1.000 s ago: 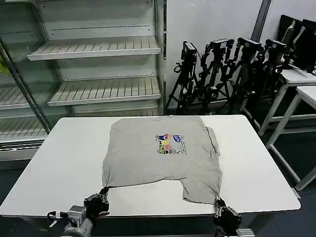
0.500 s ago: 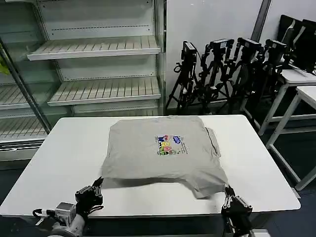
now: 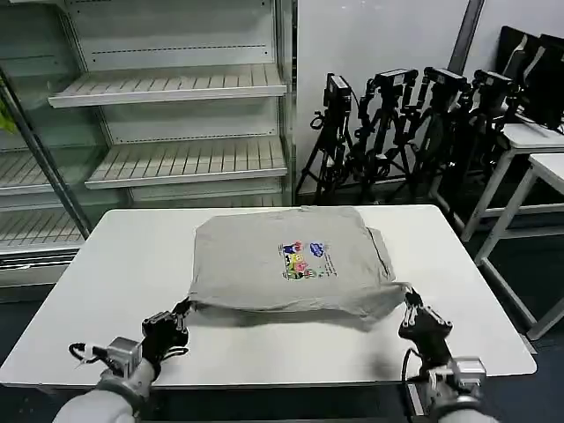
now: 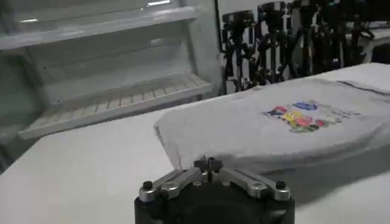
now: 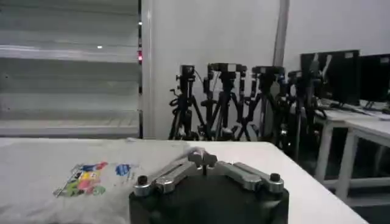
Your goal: Fold and organize the clothes.
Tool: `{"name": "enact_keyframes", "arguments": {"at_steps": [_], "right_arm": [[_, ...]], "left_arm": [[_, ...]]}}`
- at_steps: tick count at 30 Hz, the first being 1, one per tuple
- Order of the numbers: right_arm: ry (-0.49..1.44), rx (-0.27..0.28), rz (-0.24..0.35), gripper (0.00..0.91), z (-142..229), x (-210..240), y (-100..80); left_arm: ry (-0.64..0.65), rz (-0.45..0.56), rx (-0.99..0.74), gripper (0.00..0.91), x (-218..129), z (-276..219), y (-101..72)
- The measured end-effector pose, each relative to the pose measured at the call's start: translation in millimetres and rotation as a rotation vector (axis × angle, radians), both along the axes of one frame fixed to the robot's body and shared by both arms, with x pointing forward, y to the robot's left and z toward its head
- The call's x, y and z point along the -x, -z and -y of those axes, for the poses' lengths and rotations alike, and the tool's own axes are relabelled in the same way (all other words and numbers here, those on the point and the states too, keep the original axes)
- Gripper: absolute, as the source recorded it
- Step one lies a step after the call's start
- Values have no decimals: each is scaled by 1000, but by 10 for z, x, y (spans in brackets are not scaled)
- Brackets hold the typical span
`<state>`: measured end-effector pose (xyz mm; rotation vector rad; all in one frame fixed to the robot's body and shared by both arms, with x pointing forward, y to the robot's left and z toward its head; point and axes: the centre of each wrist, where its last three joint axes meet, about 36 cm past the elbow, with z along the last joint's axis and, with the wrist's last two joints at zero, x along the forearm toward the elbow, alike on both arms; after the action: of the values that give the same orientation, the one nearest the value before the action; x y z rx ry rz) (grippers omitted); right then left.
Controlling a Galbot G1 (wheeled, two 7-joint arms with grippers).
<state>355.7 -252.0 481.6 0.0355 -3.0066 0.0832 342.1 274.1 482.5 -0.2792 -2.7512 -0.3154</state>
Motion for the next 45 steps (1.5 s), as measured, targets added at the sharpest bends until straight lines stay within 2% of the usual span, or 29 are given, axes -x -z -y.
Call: {"name": "enact_keyframes", "arguments": {"at_steps": [19, 20, 21, 22, 23, 24, 31, 39, 45], "right_arm": [[-46, 86, -64, 0, 73, -1078, 93], [-47, 89, -67, 0, 69, -1121, 104], [-47, 94, -71, 0, 67, -1159, 114], [-48, 98, -75, 262, 63, -1197, 125], [-49, 104, -81, 867, 55, -1238, 141], [-50, 109, -88, 907, 49, -1271, 159], [-42, 146, -119, 907, 19, -1412, 301], [-27, 166, -80, 907, 34, -1373, 385], [-15, 167, -79, 907, 90, -1141, 433]], "left_arm": [[26, 3, -125, 20, -799, -58, 188], [28, 4, -132, 60, -822, -44, 198], [29, 6, -140, 141, -848, -30, 208], [29, 7, -148, 564, -871, -19, 220], [30, 7, -155, 776, -889, -9, 233], [29, 7, -162, 907, -907, -1, 247], [15, 8, -180, 907, -964, 46, 315], [-1, 18, -168, 907, -895, 117, 369], [-18, 19, -141, 907, -720, 166, 393]]}}
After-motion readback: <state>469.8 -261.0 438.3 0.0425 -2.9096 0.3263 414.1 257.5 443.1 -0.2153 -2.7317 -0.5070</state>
